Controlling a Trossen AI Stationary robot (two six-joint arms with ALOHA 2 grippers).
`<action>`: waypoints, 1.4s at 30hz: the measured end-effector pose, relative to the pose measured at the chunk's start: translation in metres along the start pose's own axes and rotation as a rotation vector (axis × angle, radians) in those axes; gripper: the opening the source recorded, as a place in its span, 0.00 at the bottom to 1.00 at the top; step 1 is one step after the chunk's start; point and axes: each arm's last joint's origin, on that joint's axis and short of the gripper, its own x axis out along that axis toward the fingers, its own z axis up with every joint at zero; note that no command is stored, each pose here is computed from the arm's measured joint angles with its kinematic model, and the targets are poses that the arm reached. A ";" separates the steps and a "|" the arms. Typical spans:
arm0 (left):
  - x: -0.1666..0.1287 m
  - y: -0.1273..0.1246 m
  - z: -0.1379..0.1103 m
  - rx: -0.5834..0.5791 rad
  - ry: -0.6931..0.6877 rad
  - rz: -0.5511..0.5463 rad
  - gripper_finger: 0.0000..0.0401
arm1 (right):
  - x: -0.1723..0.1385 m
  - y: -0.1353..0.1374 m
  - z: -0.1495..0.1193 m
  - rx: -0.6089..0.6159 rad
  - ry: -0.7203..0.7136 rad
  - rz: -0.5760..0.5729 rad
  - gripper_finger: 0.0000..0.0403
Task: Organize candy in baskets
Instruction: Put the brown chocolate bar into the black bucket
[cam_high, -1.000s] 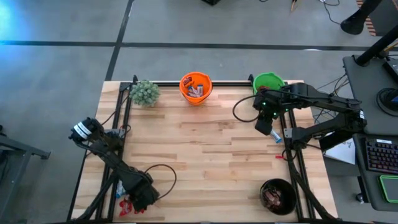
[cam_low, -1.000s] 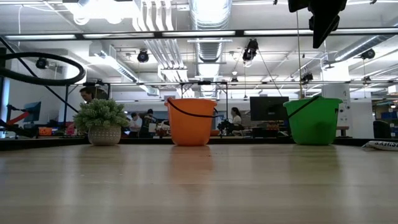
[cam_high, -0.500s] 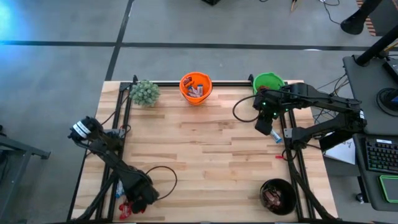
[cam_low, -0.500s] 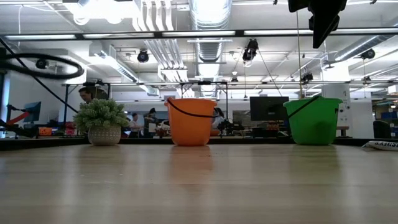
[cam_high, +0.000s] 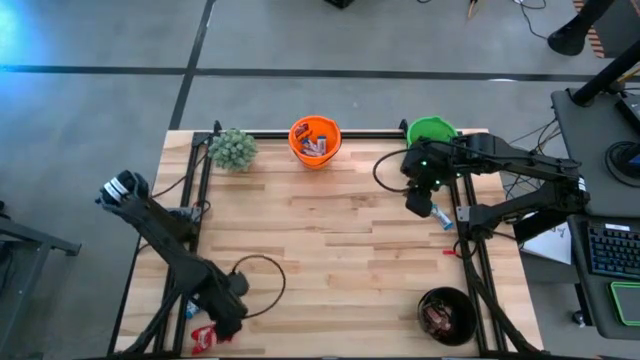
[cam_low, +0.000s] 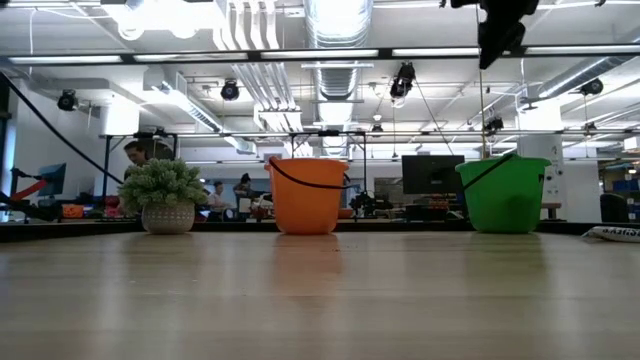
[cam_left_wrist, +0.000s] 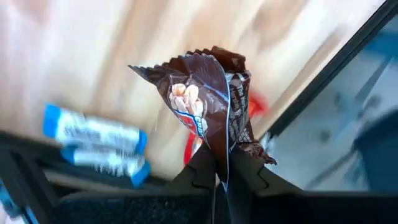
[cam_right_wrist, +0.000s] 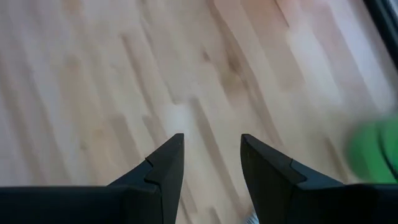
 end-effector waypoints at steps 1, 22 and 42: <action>-0.009 0.000 -0.001 -0.011 -0.061 -0.010 0.00 | 0.000 0.001 0.002 -0.010 -0.021 0.024 0.36; -0.130 0.021 0.023 -0.017 -1.065 0.104 0.00 | -0.011 0.021 0.040 -0.090 -0.383 0.410 0.36; -0.188 0.020 0.097 0.236 -1.328 0.074 0.00 | 0.007 0.035 0.082 -0.134 -0.614 0.462 0.36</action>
